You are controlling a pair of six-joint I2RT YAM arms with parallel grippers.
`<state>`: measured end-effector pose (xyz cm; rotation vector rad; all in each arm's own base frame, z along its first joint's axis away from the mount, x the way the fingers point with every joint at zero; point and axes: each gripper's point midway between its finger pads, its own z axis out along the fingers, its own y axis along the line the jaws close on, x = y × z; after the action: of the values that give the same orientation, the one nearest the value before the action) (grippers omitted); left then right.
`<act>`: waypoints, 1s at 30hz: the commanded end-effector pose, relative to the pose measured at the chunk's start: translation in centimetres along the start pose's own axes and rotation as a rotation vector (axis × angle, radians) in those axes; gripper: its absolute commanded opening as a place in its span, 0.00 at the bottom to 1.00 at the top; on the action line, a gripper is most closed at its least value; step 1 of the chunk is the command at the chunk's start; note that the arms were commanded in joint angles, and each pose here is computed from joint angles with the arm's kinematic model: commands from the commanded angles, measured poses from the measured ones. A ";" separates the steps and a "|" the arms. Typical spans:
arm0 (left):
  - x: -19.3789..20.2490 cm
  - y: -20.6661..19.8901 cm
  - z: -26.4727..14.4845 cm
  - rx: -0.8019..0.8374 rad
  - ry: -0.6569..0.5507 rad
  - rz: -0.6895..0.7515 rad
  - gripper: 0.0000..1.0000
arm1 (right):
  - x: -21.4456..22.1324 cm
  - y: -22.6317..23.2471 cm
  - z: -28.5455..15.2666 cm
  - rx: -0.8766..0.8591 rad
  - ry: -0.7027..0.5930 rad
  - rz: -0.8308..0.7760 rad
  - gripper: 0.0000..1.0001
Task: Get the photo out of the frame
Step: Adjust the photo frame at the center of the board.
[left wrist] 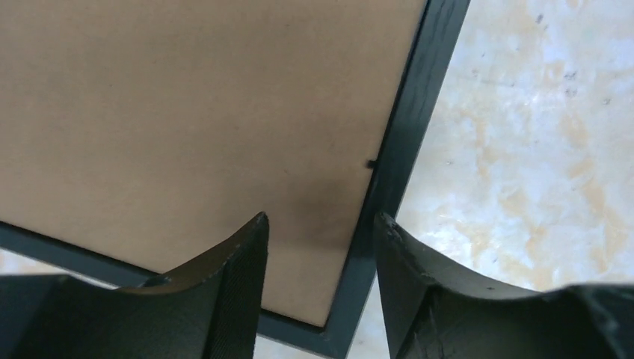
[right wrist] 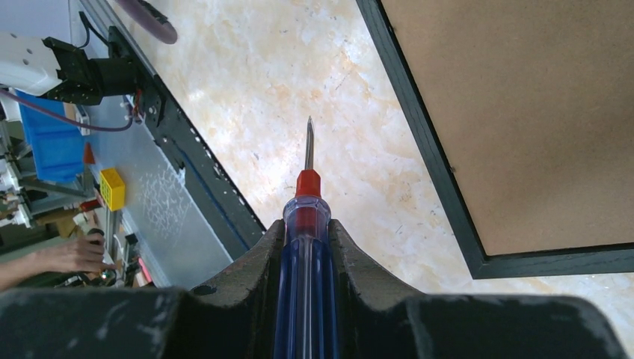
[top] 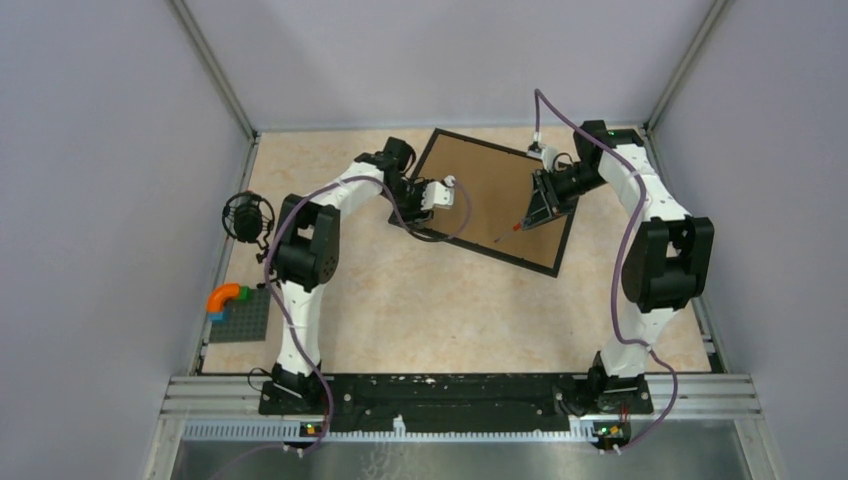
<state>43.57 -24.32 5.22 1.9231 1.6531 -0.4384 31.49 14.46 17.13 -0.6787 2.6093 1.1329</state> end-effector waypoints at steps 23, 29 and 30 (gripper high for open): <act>-0.9 -23.7 2.4 0.558 0.004 0.253 0.11 | 1.6 2.8 2.5 -0.048 0.115 -0.124 0.00; -0.8 -27.4 1.5 0.580 -0.004 0.303 0.09 | 3.5 4.3 4.9 -0.085 0.211 -0.187 0.00; -1.1 -27.8 1.3 0.573 -0.017 0.305 0.09 | 3.8 4.6 5.4 -0.094 0.230 -0.198 0.00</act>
<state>24.02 -28.18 2.89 2.3661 1.1159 -0.6399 27.31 18.71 15.47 -0.9963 2.6340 1.1580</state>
